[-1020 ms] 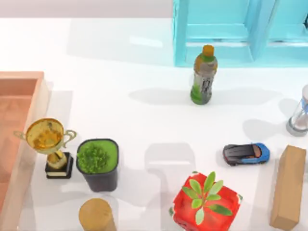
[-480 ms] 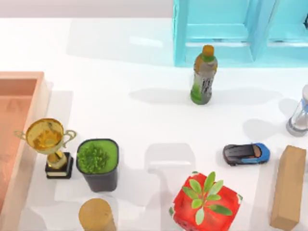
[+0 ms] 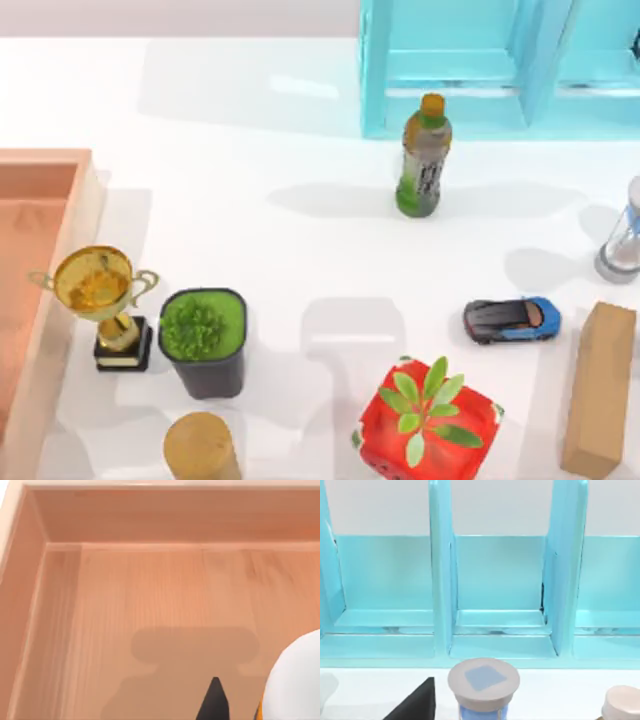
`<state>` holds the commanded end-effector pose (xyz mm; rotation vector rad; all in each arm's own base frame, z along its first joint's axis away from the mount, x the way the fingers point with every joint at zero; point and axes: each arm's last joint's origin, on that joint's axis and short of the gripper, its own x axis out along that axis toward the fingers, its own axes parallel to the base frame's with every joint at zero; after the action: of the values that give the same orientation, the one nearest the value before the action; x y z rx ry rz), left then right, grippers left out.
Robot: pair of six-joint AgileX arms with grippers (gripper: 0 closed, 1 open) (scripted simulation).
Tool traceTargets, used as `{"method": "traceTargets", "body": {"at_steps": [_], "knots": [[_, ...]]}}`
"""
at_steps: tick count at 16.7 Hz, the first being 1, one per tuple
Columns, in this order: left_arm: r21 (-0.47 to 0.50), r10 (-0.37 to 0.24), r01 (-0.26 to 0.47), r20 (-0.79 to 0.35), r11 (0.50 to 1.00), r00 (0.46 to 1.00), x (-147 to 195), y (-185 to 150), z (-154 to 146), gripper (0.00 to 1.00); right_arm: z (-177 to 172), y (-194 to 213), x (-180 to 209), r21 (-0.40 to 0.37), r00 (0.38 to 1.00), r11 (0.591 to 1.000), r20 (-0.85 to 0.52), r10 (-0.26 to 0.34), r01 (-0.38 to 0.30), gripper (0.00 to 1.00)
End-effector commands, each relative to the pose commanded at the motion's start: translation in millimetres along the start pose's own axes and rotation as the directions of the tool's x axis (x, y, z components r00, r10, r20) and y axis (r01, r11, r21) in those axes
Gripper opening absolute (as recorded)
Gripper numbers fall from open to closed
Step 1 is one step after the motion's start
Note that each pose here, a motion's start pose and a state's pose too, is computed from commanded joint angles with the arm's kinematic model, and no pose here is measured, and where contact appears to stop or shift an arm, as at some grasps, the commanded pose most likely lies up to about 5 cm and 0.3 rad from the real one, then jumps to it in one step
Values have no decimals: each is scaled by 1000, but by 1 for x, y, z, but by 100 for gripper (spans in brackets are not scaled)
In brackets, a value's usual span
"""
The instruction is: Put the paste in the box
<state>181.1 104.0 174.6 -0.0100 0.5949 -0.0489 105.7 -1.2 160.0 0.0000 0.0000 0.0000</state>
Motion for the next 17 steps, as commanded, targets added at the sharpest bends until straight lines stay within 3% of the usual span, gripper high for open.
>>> {"method": "traceTargets", "body": {"at_steps": [10,15,17], "knots": [[4,6,-6,11,1000,1000,49,0,-11,0,0,0,0,0,1000,1000,0,0,0,100],[5,7,-7,10,1000,1000,51,-1,-11,0,0,0,0,0,1000,1000,0,0,0,100],[5,7,-7,10,1000,1000,51,-1,-11,15,0,0,0,0,1000,1000,0,0,0,100]]}}
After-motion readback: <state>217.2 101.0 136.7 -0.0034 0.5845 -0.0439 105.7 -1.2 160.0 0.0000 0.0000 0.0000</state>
